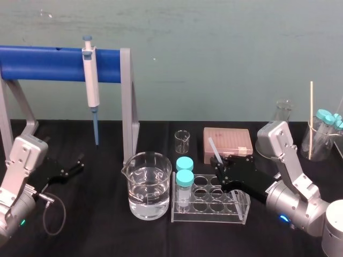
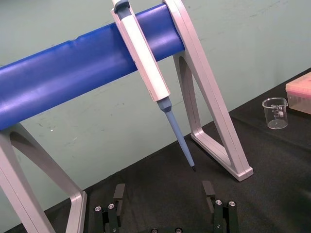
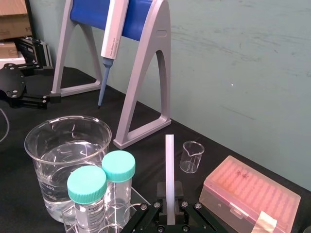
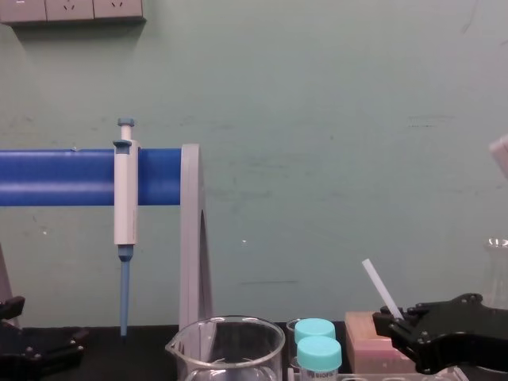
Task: Pick up the stirring rod with one hand, then place it down.
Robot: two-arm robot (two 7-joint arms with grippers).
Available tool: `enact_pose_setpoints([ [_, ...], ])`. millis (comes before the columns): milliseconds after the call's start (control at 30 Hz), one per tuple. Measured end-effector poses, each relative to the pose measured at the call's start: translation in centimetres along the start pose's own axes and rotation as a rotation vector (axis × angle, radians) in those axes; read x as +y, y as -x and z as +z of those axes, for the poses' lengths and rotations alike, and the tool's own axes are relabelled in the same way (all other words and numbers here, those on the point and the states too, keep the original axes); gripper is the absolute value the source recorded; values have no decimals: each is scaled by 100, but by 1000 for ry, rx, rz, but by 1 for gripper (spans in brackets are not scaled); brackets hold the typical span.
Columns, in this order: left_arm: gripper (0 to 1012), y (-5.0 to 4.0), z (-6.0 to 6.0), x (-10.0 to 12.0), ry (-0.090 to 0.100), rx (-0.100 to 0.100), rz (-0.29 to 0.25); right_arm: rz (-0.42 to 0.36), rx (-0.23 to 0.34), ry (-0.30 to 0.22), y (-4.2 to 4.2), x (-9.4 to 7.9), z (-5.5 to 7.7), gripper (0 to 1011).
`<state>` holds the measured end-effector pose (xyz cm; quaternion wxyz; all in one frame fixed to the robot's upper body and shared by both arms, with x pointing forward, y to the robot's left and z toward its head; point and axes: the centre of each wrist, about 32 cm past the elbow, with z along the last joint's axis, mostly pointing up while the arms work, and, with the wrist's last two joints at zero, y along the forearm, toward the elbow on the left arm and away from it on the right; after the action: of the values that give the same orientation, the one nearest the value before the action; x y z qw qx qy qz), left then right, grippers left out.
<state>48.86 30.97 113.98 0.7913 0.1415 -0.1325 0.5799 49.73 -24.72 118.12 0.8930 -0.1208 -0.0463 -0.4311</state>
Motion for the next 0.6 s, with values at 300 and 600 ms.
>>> enact_pose_setpoints([
  [300, 1000, 0, 0, 0, 0, 0, 0, 2, -6, -81, -6, -18, -45, 71],
  [600, 1000, 0, 0, 0, 0, 0, 0, 2, -4, -252, -38, -139, -283, 71],
])
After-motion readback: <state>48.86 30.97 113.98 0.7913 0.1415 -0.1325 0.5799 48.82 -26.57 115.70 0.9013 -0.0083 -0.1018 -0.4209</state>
